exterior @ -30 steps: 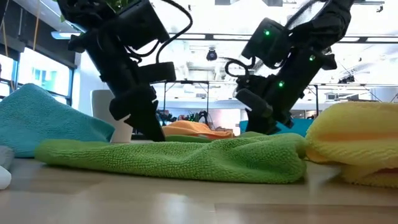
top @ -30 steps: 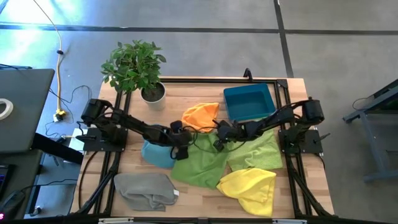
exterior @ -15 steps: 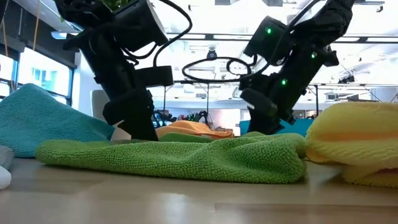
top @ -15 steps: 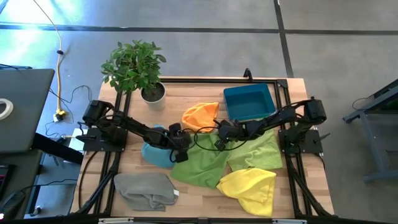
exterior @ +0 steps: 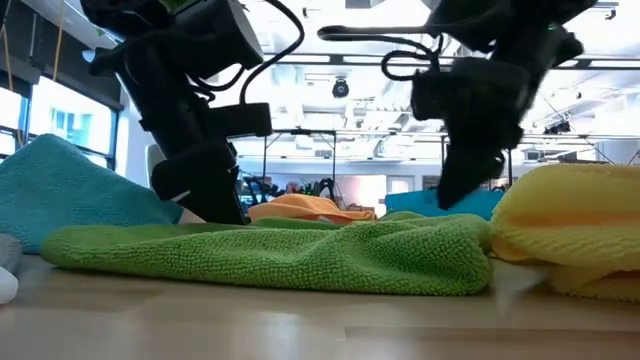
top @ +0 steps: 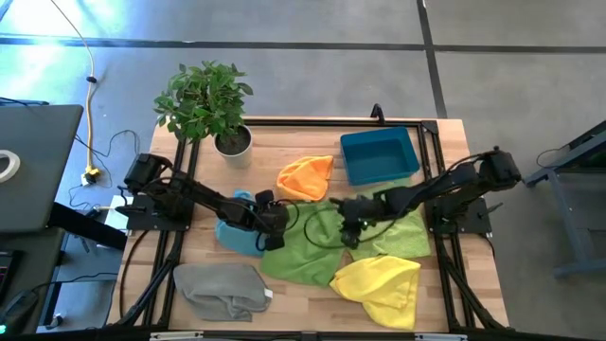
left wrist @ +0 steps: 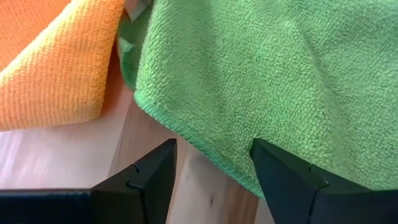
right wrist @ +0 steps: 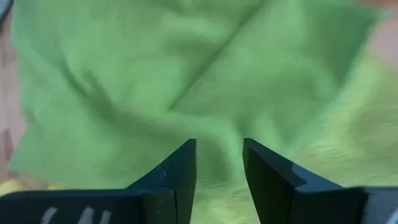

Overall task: Fold microfiber towels
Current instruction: Move the light green microfiber cloth to the middle right of the table

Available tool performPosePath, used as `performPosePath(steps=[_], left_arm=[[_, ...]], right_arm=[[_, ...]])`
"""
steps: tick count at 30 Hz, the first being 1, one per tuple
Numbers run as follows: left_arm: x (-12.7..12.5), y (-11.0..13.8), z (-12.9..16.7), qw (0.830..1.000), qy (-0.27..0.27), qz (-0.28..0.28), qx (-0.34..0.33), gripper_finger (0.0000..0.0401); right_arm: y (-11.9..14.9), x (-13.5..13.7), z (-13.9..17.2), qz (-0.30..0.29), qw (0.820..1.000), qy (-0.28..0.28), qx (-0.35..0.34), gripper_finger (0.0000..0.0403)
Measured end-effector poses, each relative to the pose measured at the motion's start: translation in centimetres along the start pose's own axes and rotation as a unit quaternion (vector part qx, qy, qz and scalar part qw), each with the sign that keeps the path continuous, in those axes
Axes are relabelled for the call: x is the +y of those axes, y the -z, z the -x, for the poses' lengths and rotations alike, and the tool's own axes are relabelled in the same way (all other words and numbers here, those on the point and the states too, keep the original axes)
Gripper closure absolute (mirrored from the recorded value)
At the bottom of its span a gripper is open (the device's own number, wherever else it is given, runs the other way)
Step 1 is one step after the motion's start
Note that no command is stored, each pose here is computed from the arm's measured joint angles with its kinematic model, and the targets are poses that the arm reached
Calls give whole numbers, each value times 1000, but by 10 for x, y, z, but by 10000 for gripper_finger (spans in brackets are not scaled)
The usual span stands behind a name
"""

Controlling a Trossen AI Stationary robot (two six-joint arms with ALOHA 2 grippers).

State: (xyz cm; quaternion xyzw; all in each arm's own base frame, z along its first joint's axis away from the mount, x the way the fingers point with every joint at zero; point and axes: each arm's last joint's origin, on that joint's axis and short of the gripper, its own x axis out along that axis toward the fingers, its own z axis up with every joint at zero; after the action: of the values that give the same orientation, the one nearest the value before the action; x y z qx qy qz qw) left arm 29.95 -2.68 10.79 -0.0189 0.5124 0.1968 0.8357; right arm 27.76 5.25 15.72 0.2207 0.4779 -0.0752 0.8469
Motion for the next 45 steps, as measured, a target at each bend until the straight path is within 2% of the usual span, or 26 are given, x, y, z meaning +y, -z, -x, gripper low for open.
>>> performPosePath(steps=[7, 11, 16, 24, 29, 39, 45], left_arm=[[-2, 1, 0, 1000, -6, -3, -5, 198], [-2, 1, 0, 1000, -8, -4, -6, 198], [-2, 1, 0, 1000, -9, -5, -7, 198], [-2, 1, 0, 1000, -10, -5, -8, 198], [-3, 2, 1, 1000, -3, -7, -3, 198], [-8, 5, 4, 1000, -2, -8, 3, 198], [-8, 5, 4, 1000, -3, -8, 5, 198]], right_arm=[[28, 12, -19, 2, 997, 50, 51, 279], [37, 16, -17, -19, 995, 60, 78, 279], [47, 24, -8, -8, 995, 49, 91, 279], [45, 37, 18, 12, 999, 44, 13, 279], [45, 39, 30, 4, 998, 53, -20, 279], [66, 24, 25, -44, 985, 155, 62, 279], [78, 16, 29, -94, 966, 185, 155, 279]])
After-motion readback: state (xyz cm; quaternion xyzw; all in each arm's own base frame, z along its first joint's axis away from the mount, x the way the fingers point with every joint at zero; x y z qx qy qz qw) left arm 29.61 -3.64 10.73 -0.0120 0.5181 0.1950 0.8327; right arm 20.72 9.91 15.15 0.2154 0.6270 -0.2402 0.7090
